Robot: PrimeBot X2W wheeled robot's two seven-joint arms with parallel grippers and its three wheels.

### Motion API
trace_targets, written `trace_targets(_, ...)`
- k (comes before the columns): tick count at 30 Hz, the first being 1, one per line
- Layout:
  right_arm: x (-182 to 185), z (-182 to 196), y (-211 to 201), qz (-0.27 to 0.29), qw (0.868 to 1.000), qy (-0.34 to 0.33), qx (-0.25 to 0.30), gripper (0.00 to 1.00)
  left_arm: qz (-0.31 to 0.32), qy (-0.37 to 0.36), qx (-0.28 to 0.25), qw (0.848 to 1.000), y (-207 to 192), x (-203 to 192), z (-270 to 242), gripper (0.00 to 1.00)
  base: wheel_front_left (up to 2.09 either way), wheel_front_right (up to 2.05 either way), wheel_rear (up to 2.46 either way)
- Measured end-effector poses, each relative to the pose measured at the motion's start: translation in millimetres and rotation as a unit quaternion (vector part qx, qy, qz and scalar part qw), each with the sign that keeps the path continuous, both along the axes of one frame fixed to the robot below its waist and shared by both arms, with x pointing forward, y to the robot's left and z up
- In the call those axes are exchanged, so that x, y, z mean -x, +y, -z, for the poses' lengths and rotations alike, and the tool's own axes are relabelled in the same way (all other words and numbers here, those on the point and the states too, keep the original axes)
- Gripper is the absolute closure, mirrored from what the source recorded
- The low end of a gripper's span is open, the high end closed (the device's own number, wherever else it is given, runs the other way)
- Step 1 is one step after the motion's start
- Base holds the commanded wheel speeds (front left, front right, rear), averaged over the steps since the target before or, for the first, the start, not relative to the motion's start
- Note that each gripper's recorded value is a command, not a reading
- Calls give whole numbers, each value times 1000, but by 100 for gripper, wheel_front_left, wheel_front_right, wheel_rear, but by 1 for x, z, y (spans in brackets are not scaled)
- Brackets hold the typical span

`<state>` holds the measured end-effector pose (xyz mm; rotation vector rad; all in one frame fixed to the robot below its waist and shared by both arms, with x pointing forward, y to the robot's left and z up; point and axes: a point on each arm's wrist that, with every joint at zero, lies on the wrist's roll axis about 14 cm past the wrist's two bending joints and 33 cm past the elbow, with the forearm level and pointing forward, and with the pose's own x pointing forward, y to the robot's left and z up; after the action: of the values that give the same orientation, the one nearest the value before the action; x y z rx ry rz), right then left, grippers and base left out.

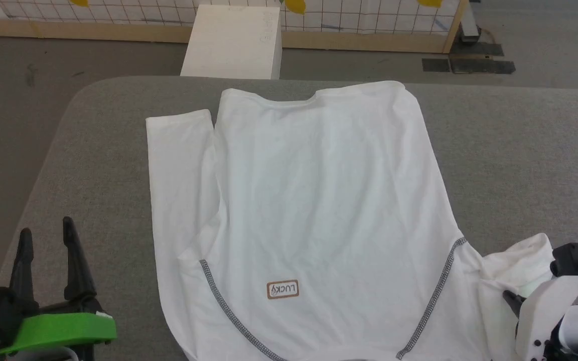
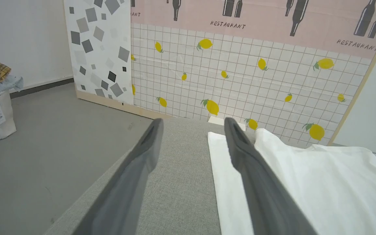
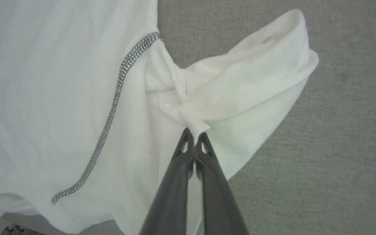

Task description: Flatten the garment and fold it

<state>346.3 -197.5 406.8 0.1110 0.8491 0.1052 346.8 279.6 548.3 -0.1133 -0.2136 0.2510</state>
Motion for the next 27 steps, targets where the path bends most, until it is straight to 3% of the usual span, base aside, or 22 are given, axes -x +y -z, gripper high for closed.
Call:
trace_targets(4, -1, -17, -15, 19, 1000, -12, -1, 100, 8, -4, 2, 1000, -4, 1, -1, 0, 0, 0, 0)
trace_targets(10, -6, -60, -64, 60, 996, -53, 41, 100, 17, -4, -3, 1000, -9, 5, 0, 0, 0, 0, 0)
trace_targets(13, -20, -89, -61, 50, 994, -92, 37, 100, 20, -4, 1, 1000, -11, 6, 1, 0, 0, 0, 0)
trace_targets(16, -32, -119, -37, 13, 991, -131, 15, 100, 18, -7, 4, 1000, -11, 9, 0, 0, 0, 0, 0)
trace_targets(21, -40, -153, 32, -94, 981, -164, -29, 100, 16, -11, 6, 1000, -9, 14, -1, 0, 0, 0, 0)
trace_targets(27, -37, -173, 136, -244, 950, -170, -96, 100, 5, -13, 11, 1000, -4, 19, -1, 0, 0, 0, 0)
